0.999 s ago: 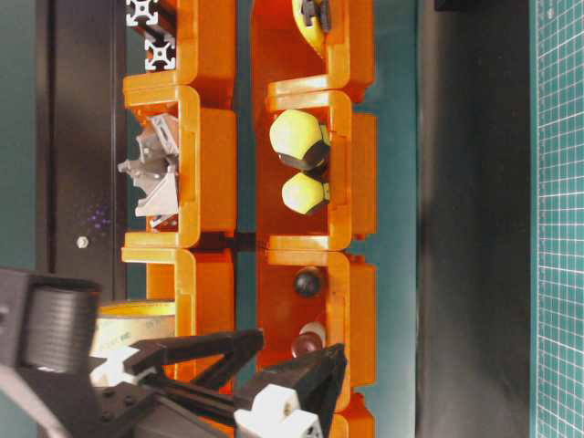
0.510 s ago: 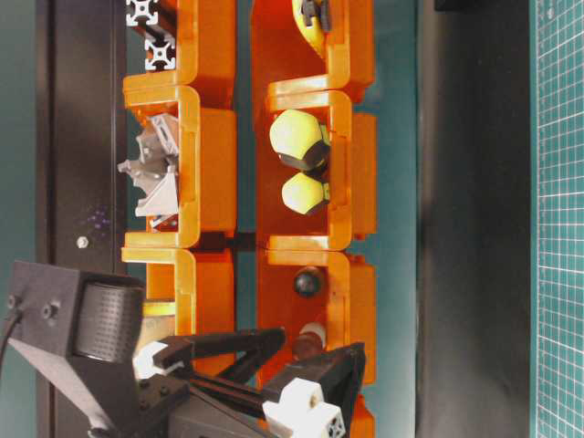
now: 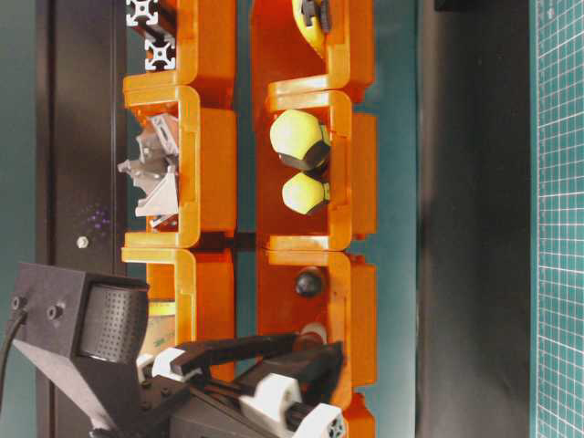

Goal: Pick red screwdriver from container rack with left arm.
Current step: 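Close the left gripper on the red screwdriver's dark red handle end, then pull the red screwdriver out of the bin and carry it over the mat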

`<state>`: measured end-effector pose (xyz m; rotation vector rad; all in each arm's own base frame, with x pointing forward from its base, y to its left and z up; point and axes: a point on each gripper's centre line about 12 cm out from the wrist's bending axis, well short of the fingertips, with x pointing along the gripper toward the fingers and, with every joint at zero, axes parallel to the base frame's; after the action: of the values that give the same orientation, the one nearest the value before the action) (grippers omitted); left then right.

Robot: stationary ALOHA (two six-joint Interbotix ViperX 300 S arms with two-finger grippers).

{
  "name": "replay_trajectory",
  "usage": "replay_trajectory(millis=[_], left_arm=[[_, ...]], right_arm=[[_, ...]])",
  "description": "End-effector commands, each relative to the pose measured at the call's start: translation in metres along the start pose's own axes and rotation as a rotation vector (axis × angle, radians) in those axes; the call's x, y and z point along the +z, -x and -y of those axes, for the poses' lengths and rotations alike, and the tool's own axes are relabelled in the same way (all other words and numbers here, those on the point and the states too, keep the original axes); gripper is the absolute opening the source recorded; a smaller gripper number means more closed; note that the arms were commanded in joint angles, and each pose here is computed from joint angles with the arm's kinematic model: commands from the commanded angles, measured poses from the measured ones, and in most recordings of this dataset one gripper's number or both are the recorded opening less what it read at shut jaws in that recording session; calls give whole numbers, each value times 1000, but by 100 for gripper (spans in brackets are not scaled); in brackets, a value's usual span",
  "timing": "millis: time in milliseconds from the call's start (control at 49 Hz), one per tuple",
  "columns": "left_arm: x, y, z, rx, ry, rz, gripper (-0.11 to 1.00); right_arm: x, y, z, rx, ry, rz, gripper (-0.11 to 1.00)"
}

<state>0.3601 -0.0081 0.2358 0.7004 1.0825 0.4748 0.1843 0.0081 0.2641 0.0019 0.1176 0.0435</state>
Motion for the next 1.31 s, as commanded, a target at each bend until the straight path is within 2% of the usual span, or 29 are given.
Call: replay_trajectory(millis=[0,41,265,489,754,897,1040,1285], left_arm=[[8,12,-12,4,36,42,38],[9,14,-12,4,35,46,34],[24,40,-19,13,44,92,32],[43,85,-33,35,27,136,25],[54,150,-42,25,23,214,25],[50,185,-35,16,-6,226,25],[52,209,-13,-7,-45,266,25],[65,219,10,-22,-86,302,25]], right_arm=[[5,0,-1,3,0,11,1],[5,0,-1,3,0,12,1],[8,3,-2,9,1,32,1],[8,4,-2,9,-1,34,1],[12,6,-2,10,-10,52,1],[14,9,-1,8,-12,54,1],[17,13,-2,11,-19,46,1],[26,22,-2,12,-18,49,1]])
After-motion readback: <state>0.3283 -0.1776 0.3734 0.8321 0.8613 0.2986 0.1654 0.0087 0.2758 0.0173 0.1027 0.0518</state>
